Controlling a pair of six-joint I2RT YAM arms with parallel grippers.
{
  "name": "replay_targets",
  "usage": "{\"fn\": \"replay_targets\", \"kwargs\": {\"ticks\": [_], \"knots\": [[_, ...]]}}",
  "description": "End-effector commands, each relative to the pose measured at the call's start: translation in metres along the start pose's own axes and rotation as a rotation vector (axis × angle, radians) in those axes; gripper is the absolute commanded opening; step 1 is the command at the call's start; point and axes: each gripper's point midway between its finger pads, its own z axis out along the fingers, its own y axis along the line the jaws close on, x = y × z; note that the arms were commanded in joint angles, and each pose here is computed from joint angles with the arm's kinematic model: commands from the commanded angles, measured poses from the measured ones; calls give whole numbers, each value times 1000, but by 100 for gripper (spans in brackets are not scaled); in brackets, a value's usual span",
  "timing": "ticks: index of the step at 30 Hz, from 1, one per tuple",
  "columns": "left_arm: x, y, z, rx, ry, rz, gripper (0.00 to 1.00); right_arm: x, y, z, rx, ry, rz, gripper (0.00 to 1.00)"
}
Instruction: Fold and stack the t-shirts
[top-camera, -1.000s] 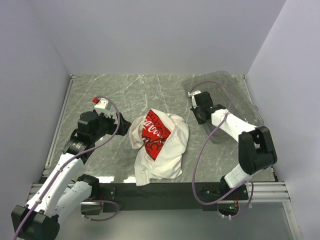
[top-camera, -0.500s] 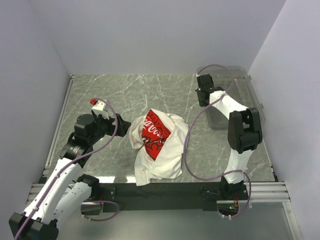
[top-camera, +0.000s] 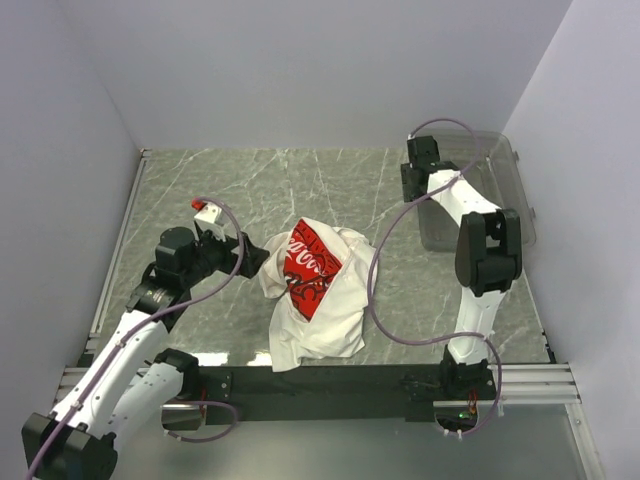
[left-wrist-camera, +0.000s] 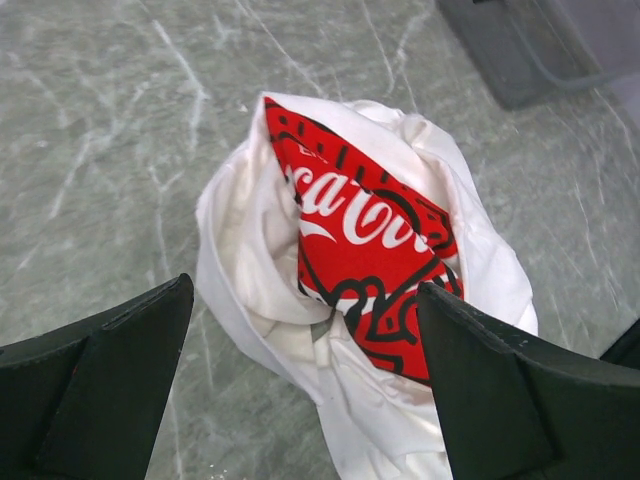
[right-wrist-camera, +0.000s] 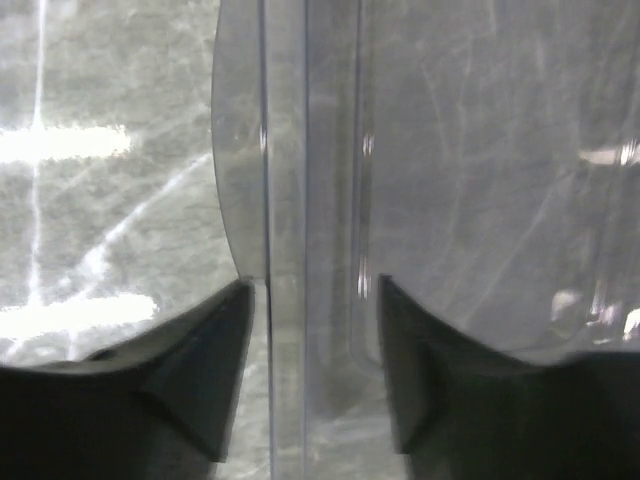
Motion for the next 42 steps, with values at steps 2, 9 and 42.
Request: {"fn": "replay_targets", "kwargs": {"ticks": [2,9,42], "knots": [[4,-17,13,136,4,77,99,-58,-5,-70,-63,-227,-63,73],[17,15,56,9,182,33,96,-32,47,-157,-481,-337,-306,85],[16,31,147,30,348,-47,1,85,138,-201,-984,-208,-367,81]]}}
